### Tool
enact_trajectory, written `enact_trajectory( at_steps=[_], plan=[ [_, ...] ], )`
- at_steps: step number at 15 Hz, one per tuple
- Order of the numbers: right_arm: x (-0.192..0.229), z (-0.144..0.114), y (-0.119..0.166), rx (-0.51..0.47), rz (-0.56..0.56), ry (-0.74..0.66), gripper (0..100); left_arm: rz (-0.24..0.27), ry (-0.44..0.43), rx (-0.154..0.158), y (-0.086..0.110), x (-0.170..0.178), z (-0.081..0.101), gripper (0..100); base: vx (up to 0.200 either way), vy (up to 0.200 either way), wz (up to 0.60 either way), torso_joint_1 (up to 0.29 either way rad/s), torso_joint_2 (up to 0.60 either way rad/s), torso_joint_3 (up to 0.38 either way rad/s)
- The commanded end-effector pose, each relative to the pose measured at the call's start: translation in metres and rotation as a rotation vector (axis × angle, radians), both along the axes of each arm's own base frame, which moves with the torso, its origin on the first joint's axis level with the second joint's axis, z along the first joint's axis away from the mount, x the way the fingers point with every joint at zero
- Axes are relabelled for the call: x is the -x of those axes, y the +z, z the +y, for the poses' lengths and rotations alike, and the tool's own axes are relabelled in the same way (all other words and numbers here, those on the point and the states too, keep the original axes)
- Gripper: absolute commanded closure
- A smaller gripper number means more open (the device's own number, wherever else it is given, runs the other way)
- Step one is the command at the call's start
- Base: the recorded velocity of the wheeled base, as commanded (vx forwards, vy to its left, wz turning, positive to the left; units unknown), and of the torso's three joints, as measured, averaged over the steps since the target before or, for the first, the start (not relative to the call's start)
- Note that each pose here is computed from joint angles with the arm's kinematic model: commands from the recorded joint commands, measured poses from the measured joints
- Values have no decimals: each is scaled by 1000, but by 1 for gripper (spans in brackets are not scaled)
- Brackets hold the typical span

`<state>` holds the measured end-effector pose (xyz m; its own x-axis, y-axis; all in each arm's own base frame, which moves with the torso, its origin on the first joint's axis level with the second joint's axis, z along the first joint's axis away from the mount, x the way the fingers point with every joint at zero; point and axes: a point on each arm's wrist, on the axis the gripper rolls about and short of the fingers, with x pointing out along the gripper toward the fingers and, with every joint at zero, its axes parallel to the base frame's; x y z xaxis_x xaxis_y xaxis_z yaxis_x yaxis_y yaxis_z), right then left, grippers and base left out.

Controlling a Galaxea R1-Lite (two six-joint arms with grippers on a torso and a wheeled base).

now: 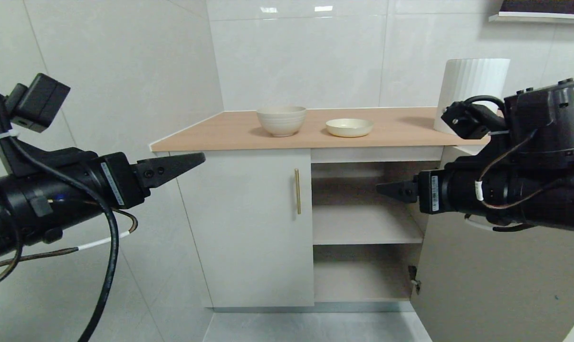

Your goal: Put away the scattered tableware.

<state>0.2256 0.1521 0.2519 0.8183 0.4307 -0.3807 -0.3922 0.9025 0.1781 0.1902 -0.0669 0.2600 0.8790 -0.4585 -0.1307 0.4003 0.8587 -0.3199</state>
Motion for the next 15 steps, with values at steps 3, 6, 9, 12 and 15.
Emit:
enact_trajectory(
  at_steps=[3,6,9,12,15],
  plan=[
    [8,-4,22,-99,-15,25,0,-5,5,1,1,2,2,0,0,0,0,0,0,0],
    [11,-5,24,-106,-19,31,0,1,0,-3,1,2,2,0,0,0,0,0,0,0],
    [11,-5,24,-106,-19,31,0,21,13,-10,3,2,4,0,200,0,0,-2,5,7],
    [11,-5,25,-108,-21,34,0,24,19,-11,3,1,5,0,200,0,0,10,2,1],
    [12,-6,24,-101,-10,33,0,30,23,-12,2,-1,6,0,200,0,0,2,6,1]
  ],
)
